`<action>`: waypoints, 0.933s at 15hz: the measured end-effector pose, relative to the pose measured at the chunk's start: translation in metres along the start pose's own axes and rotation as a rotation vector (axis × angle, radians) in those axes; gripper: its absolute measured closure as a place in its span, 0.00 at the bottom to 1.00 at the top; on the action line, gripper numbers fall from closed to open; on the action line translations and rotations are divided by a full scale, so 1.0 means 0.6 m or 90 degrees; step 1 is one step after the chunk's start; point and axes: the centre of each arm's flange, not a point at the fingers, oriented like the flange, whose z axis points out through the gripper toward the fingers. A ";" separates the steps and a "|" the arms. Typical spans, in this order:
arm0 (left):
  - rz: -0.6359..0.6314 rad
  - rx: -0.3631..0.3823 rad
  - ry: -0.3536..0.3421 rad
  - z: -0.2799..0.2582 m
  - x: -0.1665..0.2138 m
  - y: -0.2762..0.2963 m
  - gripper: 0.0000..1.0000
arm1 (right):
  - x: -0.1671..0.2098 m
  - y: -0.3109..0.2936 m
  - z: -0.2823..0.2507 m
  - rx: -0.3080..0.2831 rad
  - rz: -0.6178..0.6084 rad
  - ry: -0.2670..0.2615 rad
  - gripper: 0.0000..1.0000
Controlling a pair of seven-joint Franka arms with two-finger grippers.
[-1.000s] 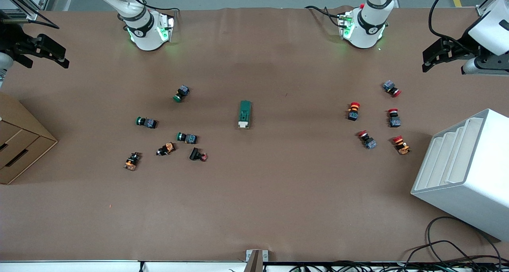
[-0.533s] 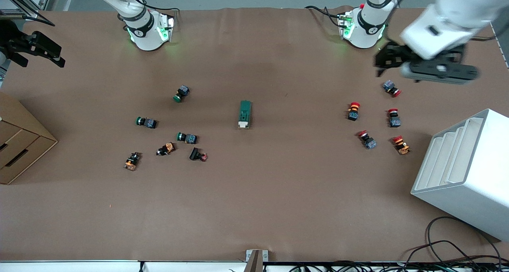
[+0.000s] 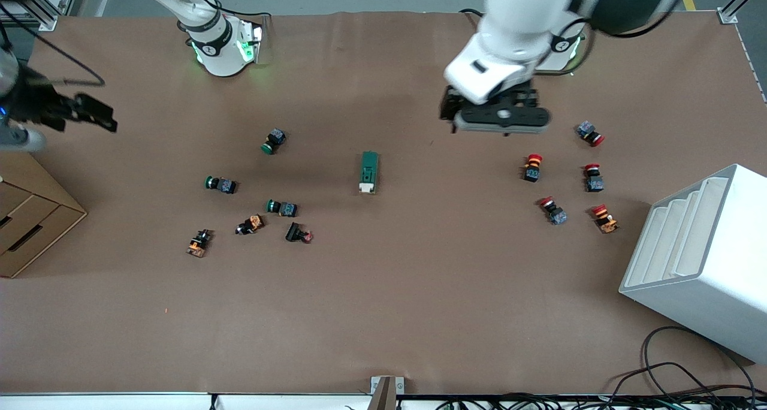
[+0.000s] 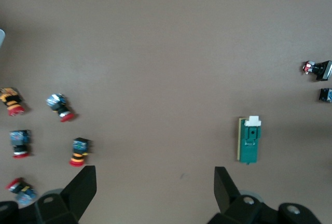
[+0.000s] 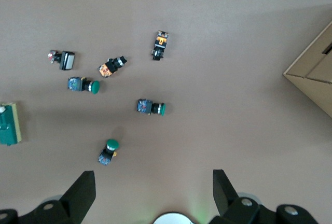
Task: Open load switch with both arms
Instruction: 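Move the left gripper over the green switch and lower onto it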
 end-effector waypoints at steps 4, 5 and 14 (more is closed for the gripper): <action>-0.008 0.077 0.030 0.089 -0.067 0.140 0.00 | 0.056 0.014 0.063 -0.032 -0.010 -0.016 0.00; -0.011 0.093 0.044 0.114 -0.088 0.176 0.00 | 0.063 0.017 0.065 -0.046 -0.011 -0.009 0.00; -0.104 0.173 0.193 0.400 -0.268 0.371 0.01 | 0.074 -0.086 0.094 -0.004 0.168 -0.021 0.00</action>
